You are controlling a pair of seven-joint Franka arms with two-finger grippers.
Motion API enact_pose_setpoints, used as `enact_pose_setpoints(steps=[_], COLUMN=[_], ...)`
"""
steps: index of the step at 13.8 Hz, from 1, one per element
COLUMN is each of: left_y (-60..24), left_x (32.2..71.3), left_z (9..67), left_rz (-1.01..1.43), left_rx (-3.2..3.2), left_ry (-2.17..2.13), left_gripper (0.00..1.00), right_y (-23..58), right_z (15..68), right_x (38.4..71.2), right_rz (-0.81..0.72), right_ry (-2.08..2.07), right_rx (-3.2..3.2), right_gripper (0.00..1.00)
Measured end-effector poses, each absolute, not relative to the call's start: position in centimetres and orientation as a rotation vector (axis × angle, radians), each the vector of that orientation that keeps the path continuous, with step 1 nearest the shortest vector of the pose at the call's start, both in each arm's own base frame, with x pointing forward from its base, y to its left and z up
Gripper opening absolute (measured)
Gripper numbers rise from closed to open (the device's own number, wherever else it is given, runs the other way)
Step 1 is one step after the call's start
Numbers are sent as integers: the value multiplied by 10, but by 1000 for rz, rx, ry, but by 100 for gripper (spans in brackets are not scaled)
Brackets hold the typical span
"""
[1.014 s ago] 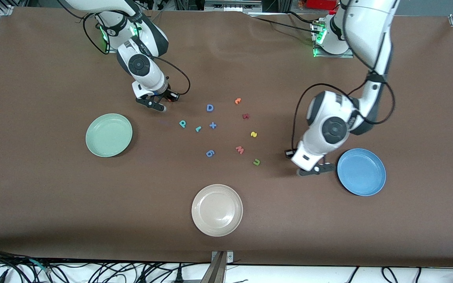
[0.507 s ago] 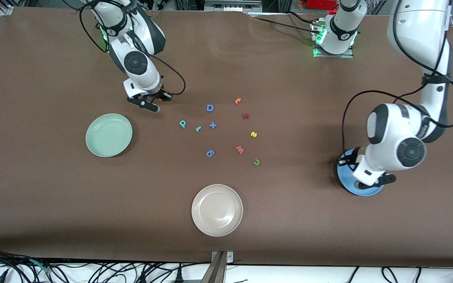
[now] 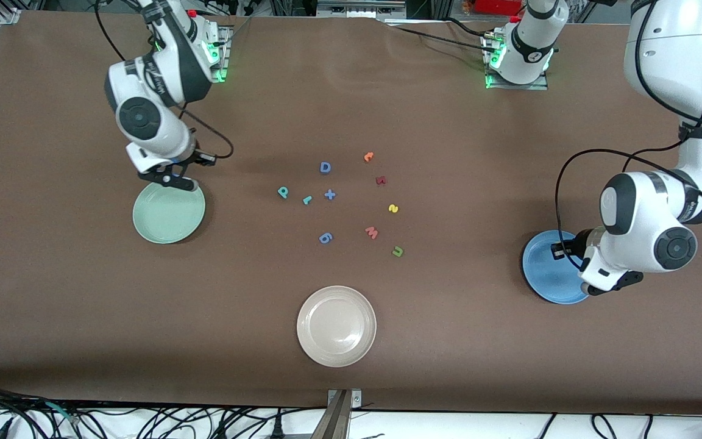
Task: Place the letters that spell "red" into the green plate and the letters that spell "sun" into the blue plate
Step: 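Place the orange letter on the green plate while the left gripper places yellow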
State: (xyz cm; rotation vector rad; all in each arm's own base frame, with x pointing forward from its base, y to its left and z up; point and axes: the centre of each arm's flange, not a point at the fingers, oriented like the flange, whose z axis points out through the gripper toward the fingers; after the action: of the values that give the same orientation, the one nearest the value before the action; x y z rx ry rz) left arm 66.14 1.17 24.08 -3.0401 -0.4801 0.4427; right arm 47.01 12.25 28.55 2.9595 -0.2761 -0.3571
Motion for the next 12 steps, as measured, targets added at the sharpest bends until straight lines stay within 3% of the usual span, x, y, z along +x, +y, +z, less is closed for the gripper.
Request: enact_pose_setpoints(steps=[1,2,8,12], left_y=[14,16,-5,-112], left_x=[661,661,675,673], left_z=[234,231,252,255], left_rz=[453,454,382,355], left_rx=[-3031,-3027,-3070,-3176], left_ry=[-443,-404,-317,-309], left_gripper=[34,41,99,100], right_y=[106,91,37,19], right_z=[281,275,217,201], right_x=[475,480,499,501], right_rz=[-367,-370,-321,-316], right_ry=[-246,-216,-76,-44], right_rx=[2972,2986,3055,3063], right_gripper=[28,28,28,28])
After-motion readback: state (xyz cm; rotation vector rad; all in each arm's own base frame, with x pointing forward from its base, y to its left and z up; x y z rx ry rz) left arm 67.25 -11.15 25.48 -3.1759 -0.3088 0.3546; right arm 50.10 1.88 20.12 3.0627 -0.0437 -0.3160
